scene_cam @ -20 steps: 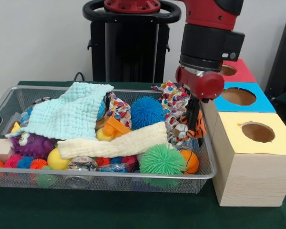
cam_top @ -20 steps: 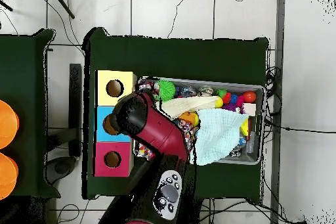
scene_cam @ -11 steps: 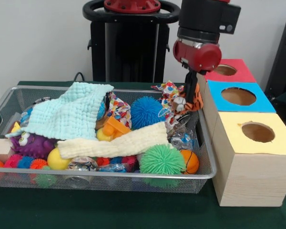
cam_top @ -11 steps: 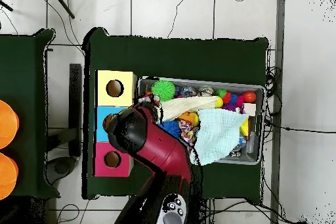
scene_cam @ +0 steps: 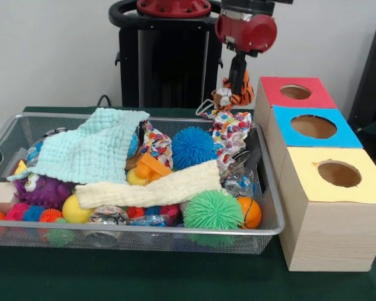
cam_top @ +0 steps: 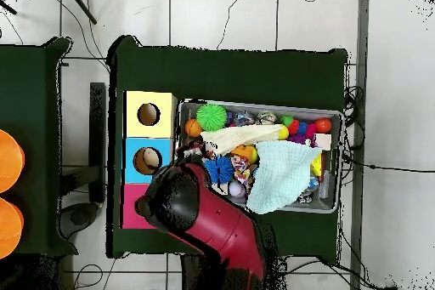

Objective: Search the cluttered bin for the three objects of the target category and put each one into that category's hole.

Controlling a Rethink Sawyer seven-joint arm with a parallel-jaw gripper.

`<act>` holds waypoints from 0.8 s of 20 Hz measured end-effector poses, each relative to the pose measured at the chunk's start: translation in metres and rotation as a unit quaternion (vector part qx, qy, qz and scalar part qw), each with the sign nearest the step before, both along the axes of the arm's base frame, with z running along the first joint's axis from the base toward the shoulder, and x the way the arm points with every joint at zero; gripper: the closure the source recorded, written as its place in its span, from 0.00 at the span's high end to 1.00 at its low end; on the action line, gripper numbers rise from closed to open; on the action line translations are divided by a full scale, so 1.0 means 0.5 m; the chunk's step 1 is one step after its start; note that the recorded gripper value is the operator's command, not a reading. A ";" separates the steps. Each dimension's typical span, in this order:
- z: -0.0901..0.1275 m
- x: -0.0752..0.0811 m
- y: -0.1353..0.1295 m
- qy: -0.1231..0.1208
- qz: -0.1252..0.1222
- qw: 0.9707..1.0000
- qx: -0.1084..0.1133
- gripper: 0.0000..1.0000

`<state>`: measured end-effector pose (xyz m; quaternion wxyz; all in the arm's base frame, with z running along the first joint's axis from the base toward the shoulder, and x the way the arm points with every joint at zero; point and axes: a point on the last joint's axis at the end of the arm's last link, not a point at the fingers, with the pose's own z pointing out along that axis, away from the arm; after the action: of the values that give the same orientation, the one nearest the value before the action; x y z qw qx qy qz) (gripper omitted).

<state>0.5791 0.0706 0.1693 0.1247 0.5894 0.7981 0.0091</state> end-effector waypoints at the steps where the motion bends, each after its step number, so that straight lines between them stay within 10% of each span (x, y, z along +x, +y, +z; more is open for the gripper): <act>1: 0.016 -0.021 -0.006 0.002 0.004 1.000 -0.006 0.00; 16: 0.039 -0.190 0.020 0.040 0.016 0.999 -0.010 0.00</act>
<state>0.4839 0.0806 0.1886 0.0985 0.5749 0.8120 -0.0206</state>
